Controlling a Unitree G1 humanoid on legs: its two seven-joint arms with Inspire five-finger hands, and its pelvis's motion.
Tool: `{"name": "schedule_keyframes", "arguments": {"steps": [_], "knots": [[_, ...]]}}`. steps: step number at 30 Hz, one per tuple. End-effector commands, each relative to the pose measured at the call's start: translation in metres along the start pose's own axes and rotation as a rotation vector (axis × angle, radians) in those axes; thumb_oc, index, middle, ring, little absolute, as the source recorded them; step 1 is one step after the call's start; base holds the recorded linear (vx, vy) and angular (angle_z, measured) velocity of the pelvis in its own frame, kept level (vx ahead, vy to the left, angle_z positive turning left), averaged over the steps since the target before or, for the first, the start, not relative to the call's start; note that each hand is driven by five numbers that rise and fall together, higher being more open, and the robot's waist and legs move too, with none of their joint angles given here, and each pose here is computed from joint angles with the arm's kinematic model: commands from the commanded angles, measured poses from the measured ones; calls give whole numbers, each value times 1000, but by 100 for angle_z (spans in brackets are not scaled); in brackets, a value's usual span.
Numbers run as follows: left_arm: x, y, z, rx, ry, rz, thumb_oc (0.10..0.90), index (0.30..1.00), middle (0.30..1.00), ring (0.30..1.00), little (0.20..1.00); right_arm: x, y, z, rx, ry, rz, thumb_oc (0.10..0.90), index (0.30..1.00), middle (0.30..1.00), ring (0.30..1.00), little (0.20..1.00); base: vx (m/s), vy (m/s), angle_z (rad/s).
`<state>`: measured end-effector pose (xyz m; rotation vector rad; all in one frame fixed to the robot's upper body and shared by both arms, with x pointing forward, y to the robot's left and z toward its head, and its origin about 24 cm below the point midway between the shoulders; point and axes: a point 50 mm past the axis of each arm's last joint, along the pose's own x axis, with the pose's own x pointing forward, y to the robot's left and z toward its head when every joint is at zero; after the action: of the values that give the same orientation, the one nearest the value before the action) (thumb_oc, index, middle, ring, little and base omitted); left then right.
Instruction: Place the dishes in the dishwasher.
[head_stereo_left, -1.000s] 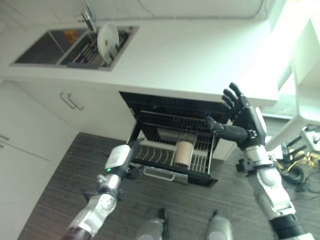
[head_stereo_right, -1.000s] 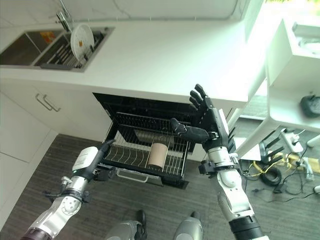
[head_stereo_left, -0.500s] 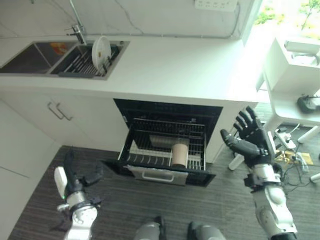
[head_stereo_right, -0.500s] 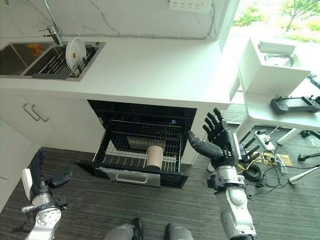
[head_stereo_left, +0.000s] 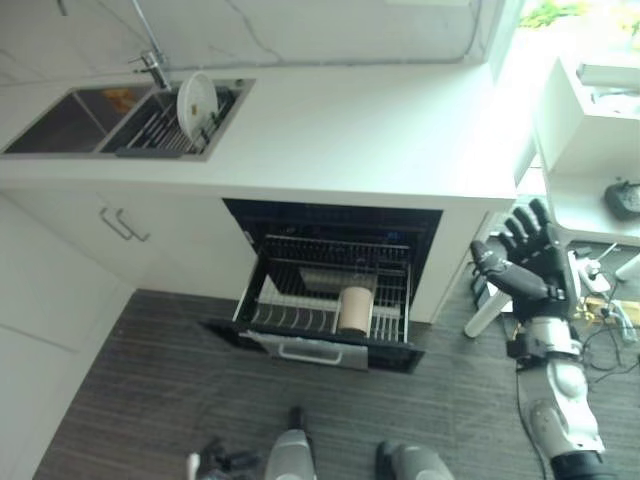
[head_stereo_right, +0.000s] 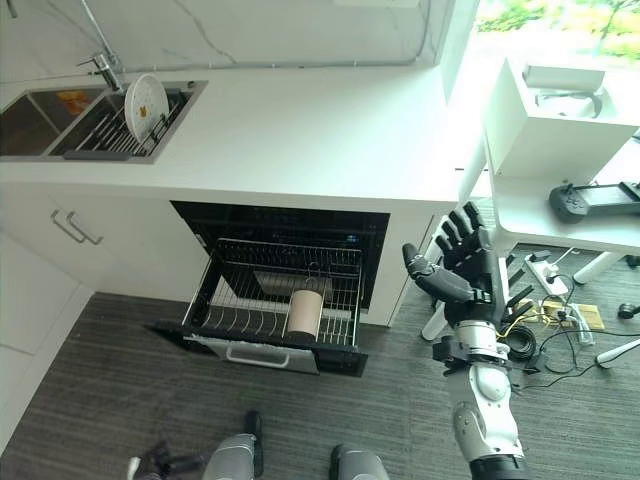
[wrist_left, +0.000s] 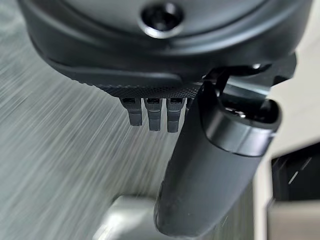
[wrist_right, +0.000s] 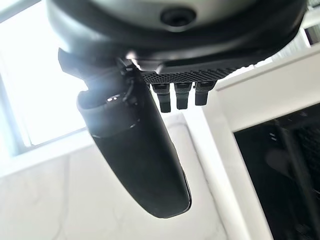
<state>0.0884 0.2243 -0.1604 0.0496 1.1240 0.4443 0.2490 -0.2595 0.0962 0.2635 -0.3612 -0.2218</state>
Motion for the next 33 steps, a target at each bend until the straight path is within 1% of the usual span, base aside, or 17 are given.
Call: {"name": "schedule_keyframes", "arguments": {"steps": [1,4,6,9,11,13,16,19,21,25,28,29,33], "knots": [[4,9,27,65,-94,-46,800,900,900,900,900,18,28,55,55,-288,120,800,900,900,900,900,121,339,-9],[3,-1,12,28,37,-134,800,900,900,900,900,21,28,61,95,-304,97,800,900,900,900,900,70,282,-12],[2,0,6,10,90,-155,800,900,900,900,900,22,30,61,110,-304,104,800,900,900,900,900,31,225,-17],[2,5,0,-55,133,-143,800,900,900,900,900,24,41,59,140,-279,150,800,900,900,900,900,10,188,-61],[3,6,4,-35,134,-135,800,900,900,900,900,24,47,58,141,-270,165,800,900,900,900,900,15,81,-83],[5,2,14,28,106,-131,800,900,900,900,900,25,49,60,142,-271,187,800,900,900,900,900,-41,-3,15],[5,0,17,134,68,-128,800,900,900,900,900,25,37,63,90,-269,140,800,900,900,900,900,73,-31,68],[4,2,14,156,66,-123,800,900,900,900,900,25,33,58,94,-254,129,800,900,900,900,900,99,136,85],[4,5,12,182,85,-109,800,900,900,900,900,23,34,56,51,-256,128,800,900,900,900,900,220,438,-10],[6,13,6,216,119,-95,800,900,900,900,900,31,41,58,42,-255,150,800,900,900,900,900,240,622,-27],[7,8,12,225,97,-126,800,900,900,900,900,34,39,62,38,-261,126,800,900,900,900,900,157,627,-85],[6,2,17,238,88,-160,800,900,900,900,900,28,32,63,44,-270,90,800,900,900,900,900,182,713,-2],[6,-4,23,284,71,-201,800,900,900,900,900,23,31,62,69,-263,75,800,900,900,900,900,117,389,16]]}}
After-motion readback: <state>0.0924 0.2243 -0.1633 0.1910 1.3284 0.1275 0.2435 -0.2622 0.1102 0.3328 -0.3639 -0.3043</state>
